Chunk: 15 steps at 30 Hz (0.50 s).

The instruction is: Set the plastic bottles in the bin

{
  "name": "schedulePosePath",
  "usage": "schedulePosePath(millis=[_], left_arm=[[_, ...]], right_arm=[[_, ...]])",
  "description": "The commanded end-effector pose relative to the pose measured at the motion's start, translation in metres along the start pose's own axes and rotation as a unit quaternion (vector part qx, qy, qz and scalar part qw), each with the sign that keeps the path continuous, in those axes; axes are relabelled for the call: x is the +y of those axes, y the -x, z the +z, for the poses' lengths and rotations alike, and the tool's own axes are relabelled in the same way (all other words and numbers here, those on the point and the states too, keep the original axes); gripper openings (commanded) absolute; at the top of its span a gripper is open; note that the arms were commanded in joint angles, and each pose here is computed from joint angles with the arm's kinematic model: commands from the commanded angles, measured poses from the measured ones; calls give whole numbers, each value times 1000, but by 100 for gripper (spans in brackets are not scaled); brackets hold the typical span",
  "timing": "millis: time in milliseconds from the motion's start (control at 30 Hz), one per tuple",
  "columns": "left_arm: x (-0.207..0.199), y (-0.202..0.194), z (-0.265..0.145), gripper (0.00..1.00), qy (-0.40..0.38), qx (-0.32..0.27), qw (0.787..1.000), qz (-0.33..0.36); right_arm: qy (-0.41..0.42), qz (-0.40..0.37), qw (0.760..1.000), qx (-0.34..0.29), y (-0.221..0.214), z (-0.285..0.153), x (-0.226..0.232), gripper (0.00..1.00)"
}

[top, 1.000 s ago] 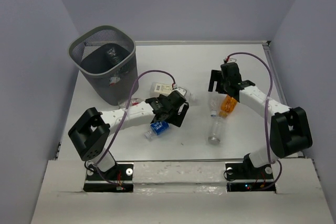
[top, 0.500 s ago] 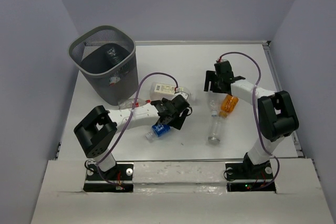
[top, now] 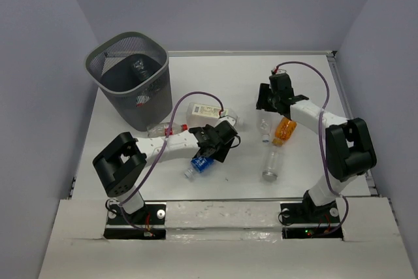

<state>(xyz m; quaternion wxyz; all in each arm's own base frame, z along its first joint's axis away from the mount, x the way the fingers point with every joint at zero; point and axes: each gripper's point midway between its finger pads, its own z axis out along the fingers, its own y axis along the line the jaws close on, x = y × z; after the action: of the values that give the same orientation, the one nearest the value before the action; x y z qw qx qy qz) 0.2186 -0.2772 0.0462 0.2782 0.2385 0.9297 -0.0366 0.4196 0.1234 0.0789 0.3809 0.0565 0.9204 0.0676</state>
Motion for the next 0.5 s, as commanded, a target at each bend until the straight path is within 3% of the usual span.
schedulePosePath(millis=[0, 233, 400, 467], left_arm=[[-4, -18, 6, 49, 0, 25, 1000, 4], [-13, 17, -35, 40, -37, -28, 999, -19], [-8, 92, -124, 37, -82, -158, 981, -76], [2, 139, -174, 37, -101, -238, 959, -114]], right_arm=[[38, 28, 992, -119, 67, -48, 14, 44], [90, 40, 975, -199, 100, -121, 23, 42], [170, 54, 955, -239, 110, -169, 43, 41], [218, 58, 941, -252, 115, -193, 57, 38]])
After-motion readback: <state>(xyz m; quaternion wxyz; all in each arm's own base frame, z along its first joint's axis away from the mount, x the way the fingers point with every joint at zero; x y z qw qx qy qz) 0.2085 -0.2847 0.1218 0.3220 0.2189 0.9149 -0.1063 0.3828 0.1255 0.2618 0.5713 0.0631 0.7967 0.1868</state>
